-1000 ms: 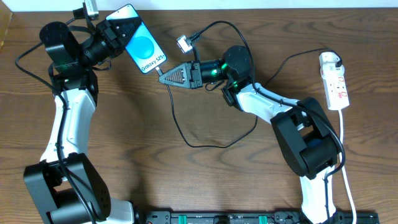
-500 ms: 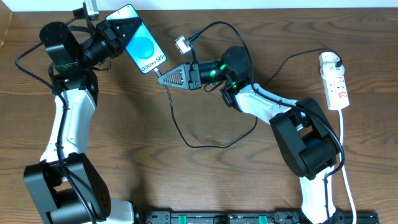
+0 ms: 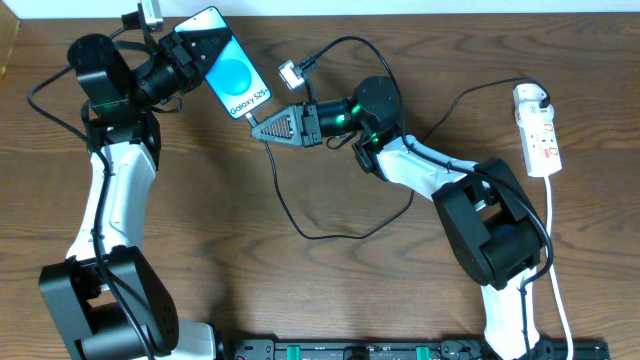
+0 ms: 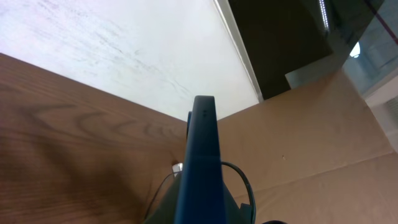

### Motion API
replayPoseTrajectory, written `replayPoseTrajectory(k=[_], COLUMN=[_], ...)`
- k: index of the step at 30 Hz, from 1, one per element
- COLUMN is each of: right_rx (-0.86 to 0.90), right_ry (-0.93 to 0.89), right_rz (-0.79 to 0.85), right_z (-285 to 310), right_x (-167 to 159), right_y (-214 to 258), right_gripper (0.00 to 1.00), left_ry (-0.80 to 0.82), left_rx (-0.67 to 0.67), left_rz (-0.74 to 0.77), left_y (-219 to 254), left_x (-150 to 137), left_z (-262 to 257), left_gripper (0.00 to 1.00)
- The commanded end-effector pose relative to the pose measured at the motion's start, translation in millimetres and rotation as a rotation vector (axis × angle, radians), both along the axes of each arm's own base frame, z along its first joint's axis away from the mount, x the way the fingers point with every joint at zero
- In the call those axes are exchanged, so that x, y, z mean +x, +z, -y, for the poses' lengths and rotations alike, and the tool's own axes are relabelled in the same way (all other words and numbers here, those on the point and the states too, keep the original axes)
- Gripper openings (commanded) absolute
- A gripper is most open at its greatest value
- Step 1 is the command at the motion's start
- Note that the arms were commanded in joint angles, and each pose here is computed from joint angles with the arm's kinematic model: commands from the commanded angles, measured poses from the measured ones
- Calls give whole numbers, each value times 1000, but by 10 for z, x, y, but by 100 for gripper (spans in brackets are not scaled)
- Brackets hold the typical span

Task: Plug charger to phone and switch on socket

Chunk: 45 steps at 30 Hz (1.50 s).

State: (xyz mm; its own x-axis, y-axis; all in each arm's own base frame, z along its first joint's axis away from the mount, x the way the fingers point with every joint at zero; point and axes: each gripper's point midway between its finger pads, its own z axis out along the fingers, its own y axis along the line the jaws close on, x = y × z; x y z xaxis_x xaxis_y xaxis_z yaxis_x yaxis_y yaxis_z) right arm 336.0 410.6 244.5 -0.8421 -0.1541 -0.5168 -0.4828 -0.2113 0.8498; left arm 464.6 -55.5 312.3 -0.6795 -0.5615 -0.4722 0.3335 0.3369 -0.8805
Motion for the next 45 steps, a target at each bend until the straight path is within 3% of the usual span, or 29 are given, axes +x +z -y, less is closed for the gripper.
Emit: replayPoseTrajectory(k=[1,14,45], right_rx=[18,15,22], right_ry=[-29,-27,-68], right_rz=[29,31,43], right_z=[26,59,144], right_x=[80,97,222], right_y=[66,60,68], right_gripper=[1,1,1], left_ry=[-34,11,-68], left_rx=[14,29,13], left_rz=[31,45,33], left_y=[52,50,55], left_x=[-59,-6,-90], left_z=[68,-21,180], left_gripper=[7,8,7])
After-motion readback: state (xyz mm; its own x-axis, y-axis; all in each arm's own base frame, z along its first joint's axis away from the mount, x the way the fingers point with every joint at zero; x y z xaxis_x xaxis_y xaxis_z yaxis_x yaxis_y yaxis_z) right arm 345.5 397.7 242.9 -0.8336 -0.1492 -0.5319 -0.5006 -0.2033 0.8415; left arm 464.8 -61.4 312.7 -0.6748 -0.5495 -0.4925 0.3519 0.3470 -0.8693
